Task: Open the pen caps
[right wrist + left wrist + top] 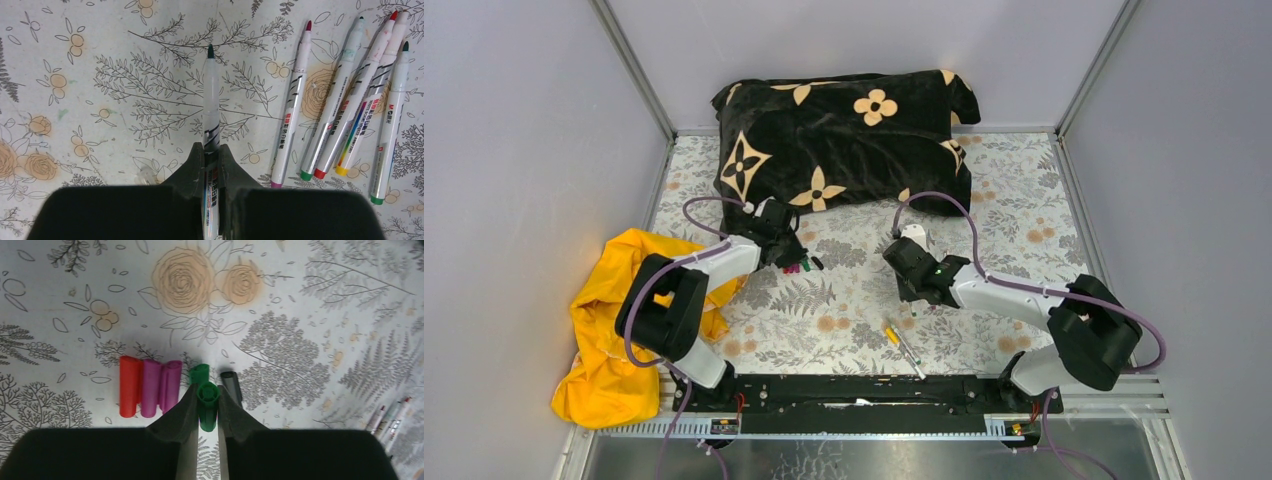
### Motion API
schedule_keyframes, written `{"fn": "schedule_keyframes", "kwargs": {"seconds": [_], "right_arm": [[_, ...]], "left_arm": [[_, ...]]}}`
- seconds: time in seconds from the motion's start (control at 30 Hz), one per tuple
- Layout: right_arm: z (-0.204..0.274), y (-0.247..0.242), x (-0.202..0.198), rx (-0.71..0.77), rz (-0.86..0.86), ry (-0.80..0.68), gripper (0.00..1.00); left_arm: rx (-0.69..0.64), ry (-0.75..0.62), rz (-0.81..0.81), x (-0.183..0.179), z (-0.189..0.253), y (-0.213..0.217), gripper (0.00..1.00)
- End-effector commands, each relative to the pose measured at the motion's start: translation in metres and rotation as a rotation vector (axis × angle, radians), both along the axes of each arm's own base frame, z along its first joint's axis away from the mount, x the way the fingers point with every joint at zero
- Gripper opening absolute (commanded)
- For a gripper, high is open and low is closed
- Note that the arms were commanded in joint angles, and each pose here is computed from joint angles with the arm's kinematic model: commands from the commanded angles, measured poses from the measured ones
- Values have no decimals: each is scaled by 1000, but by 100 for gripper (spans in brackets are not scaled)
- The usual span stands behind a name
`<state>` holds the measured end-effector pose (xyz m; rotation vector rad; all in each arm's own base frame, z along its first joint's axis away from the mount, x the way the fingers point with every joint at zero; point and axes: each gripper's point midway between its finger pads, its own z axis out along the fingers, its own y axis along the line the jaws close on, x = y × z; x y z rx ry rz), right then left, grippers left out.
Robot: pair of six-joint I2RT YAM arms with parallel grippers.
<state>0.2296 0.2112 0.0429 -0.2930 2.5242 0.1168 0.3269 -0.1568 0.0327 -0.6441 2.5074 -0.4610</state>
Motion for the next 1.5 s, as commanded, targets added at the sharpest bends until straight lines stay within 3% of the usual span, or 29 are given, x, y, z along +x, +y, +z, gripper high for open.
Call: {"fn": "schedule_keyframes", "kwargs": {"seconds": [0.0,0.37,0.67,1.17,1.37,1.47], "right_arm": [[11,4,18,3,-9,-42,1],[-2,-9,25,-36,-50,-21,3],[-5,-17,29,-55,-67,-26,4],[-20,-33,47,-152,-89,-16,8],[-28,-35,51,-174,-104,4,16],[-31,-38,49,-182,-113,10,24]], "left_arm": [[79,-1,4,6,-3,11,22],[75,-1,-5,4,-4,9,33],[65,-18,3,5,4,8,34],[-21,-153,-2,6,66,-10,34],[-43,-184,-16,2,81,-17,35],[-48,-187,-18,-1,82,-18,35]]}}
